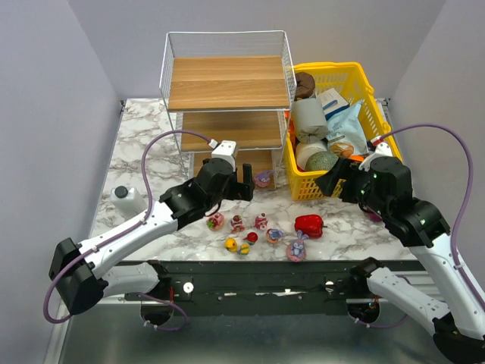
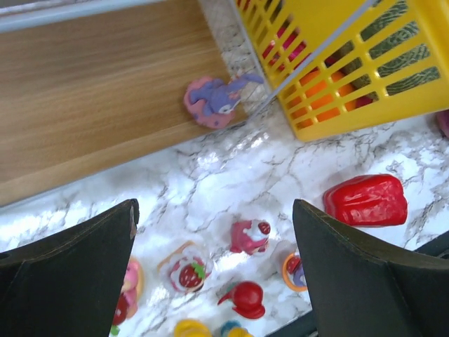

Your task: Place and organize the plastic toys onto the shelf

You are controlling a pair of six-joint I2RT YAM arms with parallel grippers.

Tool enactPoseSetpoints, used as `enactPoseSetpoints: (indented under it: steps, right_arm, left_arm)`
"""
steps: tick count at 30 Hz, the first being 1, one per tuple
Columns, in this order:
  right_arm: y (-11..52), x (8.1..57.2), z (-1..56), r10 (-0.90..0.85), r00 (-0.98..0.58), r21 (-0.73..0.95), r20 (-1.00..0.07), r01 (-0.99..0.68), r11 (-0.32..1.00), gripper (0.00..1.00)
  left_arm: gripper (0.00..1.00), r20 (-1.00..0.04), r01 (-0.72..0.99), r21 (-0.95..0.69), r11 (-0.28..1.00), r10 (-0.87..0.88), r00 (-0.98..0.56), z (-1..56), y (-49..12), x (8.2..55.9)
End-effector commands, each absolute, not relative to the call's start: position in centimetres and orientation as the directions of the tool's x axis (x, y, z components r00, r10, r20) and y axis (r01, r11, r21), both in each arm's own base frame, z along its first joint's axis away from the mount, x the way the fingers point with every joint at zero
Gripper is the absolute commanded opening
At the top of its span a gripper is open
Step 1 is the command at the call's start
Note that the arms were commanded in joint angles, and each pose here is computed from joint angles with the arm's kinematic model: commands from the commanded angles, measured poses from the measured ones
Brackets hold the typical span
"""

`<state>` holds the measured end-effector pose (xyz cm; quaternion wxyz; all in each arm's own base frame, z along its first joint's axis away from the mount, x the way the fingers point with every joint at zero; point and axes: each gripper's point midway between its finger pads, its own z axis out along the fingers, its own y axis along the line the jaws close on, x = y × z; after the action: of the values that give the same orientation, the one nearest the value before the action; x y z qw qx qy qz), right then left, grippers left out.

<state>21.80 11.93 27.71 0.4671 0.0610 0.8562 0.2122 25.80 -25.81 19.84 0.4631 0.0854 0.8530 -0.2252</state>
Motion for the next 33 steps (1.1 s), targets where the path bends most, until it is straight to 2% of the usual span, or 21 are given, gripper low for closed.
enactPoseSetpoints:
  steps: [1,4,7,11,12,17,19,22,23,31,32,33]
  right_arm:
    - [11.6,21.3,27.9,0.303,-0.561,0.416,-0.771,-0.083,0.905,0.94]
    - [11.4,21.5,28.2,0.302,-0.551,0.409,-0.778,-0.080,0.909,0.94]
    - [11.3,21.3,28.3,0.297,-0.557,0.402,-0.776,-0.075,0.912,0.94]
    - [11.1,20.9,28.2,0.302,-0.578,0.404,-0.758,-0.053,0.913,0.94]
    - [11.0,20.8,27.9,0.306,-0.590,0.404,-0.747,-0.038,0.914,0.93]
    - [10.4,20.4,27.0,0.337,-0.608,0.408,-0.719,0.024,0.913,0.93]
    - [10.4,20.3,26.4,0.352,-0.615,0.414,-0.705,0.045,0.909,0.93]
    - [10.4,20.0,26.0,0.376,-0.625,0.427,-0.684,0.074,0.901,0.93]
    - [10.3,19.9,26.0,0.382,-0.623,0.431,-0.683,0.078,0.899,0.93]
    - [9.1,19.0,25.5,0.403,-0.597,0.432,-0.694,0.102,0.896,0.93]
    - [8.9,18.9,25.3,0.404,-0.593,0.427,-0.696,0.109,0.898,0.94]
    - [8.7,18.8,25.2,0.400,-0.592,0.423,-0.700,0.108,0.900,0.94]
  left_arm:
    - [0.99,-0.789,0.290,-0.346,0.892,-0.109,-0.604,21.7,-24.1,24.8]
    - [0.99,-0.789,0.303,-0.408,0.862,-0.166,-0.591,22.4,-24.0,24.3]
    - [0.95,-0.728,0.262,-0.497,0.827,-0.232,-0.646,22.7,-24.0,23.9]
    - [0.85,-0.576,0.166,-0.533,0.830,-0.212,-0.790,21.2,-24.8,22.1]
    - [0.85,-0.496,0.066,-0.561,0.825,-0.272,-0.825,20.6,-24.6,21.1]
    - [0.89,-0.274,-0.108,-0.650,0.752,-0.365,-0.890,18.5,-26.0,17.1]
    - [0.89,-0.181,-0.222,-0.660,0.718,-0.438,-0.881,17.8,-26.2,16.0]
    - [0.89,-0.098,-0.292,-0.690,0.662,-0.485,-0.869,18.0,-27.3,14.3]
    - [0.88,-0.029,-0.366,-0.697,0.617,-0.534,-0.845,18.2,-27.7,13.9]
    - [0.79,0.068,-0.536,-0.670,0.514,-0.676,-0.734,18.2,-33.4,12.0]
    - [0.72,0.066,-0.545,-0.665,0.511,-0.687,-0.724,17.5,-34.1,12.2]
    - [0.69,0.102,-0.575,-0.674,0.465,-0.712,-0.695,17.7,-34.8,12.3]
